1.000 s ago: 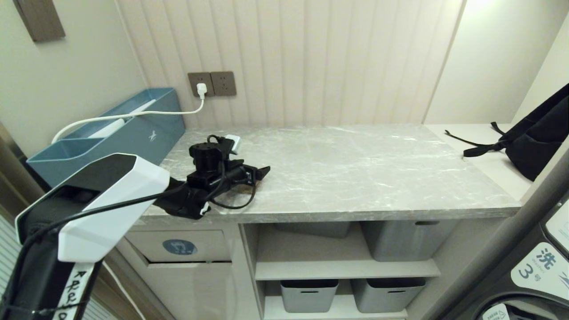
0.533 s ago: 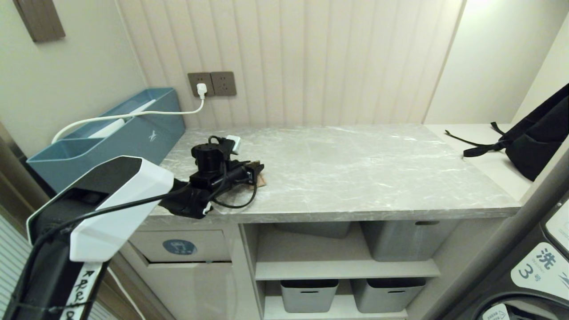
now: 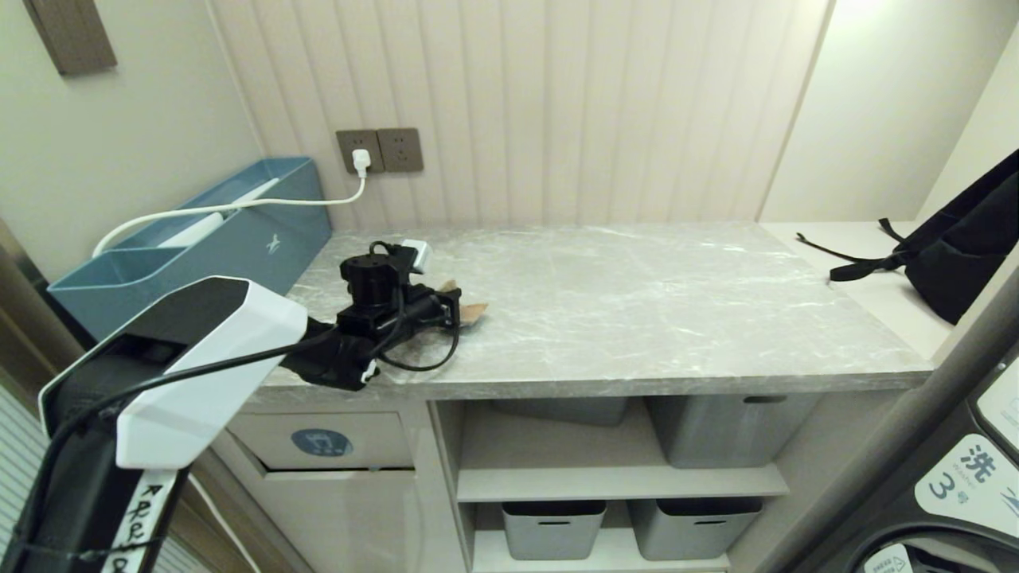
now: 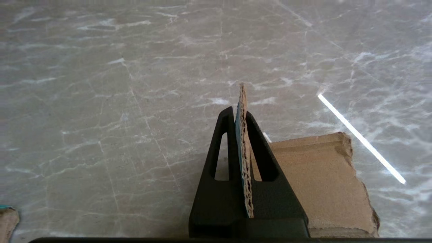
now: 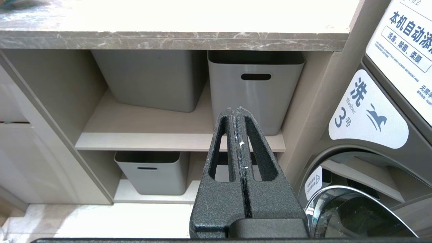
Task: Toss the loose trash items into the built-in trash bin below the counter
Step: Pick up the garbage, then put the garbage in the trash can
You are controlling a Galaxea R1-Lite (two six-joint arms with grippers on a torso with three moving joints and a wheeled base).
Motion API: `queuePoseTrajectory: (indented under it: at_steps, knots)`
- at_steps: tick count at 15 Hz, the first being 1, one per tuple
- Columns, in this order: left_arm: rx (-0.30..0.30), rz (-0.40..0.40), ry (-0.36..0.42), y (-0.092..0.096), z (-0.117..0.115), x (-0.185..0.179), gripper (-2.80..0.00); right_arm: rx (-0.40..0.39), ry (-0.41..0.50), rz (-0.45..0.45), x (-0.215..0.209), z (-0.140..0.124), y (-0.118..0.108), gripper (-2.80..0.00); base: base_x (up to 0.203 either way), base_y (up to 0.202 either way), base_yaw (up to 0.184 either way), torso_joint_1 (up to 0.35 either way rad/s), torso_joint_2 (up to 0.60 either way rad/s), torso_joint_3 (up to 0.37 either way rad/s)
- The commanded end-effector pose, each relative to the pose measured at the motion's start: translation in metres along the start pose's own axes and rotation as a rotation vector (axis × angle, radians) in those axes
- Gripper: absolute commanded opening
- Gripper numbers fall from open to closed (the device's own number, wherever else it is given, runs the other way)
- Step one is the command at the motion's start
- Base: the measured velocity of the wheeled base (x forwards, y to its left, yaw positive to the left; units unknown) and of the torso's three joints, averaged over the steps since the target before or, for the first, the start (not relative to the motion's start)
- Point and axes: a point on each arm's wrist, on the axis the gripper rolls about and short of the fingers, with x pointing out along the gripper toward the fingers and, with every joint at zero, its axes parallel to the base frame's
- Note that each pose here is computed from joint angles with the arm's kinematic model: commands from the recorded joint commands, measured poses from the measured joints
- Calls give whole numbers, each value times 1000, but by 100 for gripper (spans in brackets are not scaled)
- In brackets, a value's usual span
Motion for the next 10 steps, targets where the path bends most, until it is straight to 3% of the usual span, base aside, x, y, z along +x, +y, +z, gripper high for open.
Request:
queuePoseTrajectory:
  at_steps: [1,3,5,10]
  knots:
    - [-4,-6,-37,-4,21,-9,-280,-1,-2,1,0,0,0,-280,0,0,0,0,0,0]
    - [-66,-19,-49,-12,44,-31,-280,-1,-2,1,0,0,0,-280,0,0,0,0,0,0]
    - [-114,-20,-15,-20,56,-65,-280,-1,-2,1,0,0,0,-280,0,0,0,0,0,0]
    - [-130,26,-47,-35,98,-201,-280,-1,-2,2,0,0,0,-280,0,0,0,0,0,0]
